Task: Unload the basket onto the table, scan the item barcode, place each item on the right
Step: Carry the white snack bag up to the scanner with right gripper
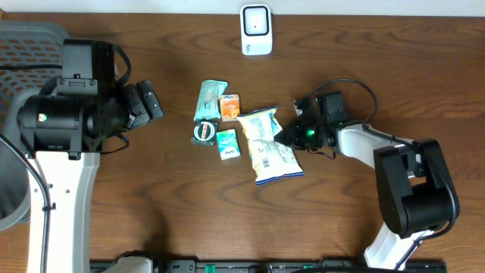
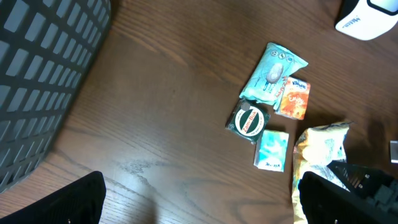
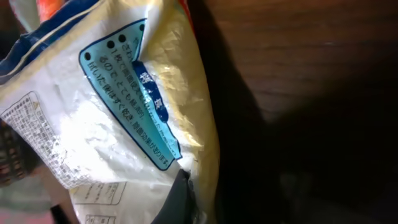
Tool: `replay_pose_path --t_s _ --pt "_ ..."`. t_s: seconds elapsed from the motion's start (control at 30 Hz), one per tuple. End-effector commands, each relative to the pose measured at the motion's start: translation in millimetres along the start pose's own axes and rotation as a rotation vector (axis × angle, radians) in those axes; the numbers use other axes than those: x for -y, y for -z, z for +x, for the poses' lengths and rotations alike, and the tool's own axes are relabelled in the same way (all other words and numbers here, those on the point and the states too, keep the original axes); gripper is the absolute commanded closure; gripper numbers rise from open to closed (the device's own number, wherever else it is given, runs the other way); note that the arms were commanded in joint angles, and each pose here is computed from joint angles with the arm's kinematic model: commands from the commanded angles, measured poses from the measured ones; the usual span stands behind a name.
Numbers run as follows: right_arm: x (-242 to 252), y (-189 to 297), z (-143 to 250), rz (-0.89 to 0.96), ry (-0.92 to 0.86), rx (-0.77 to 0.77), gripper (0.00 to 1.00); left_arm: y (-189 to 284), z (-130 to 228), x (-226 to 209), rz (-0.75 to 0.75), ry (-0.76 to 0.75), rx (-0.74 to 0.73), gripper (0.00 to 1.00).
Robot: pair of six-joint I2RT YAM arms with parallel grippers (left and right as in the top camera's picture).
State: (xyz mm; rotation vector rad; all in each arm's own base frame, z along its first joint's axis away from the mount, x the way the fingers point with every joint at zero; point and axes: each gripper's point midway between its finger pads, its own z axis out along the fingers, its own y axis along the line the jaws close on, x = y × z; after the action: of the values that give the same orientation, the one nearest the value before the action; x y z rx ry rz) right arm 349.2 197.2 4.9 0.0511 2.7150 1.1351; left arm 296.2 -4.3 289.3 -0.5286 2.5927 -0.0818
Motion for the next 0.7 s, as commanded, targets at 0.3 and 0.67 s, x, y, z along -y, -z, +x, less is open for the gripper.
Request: replay_pose_path --t_s 0.3,0.67 --pt "-63.1 101.6 -49.0 -0.438 0.095 0.162 0.99 2.0 -1.0 -3.2 -0.011 0.015 0.009 0.02" --pt "-100.7 166.4 -60.9 -0.569 0.211 0.253 0.99 2.0 -0.9 -3.2 -0.012 0.015 0.009 0.02"
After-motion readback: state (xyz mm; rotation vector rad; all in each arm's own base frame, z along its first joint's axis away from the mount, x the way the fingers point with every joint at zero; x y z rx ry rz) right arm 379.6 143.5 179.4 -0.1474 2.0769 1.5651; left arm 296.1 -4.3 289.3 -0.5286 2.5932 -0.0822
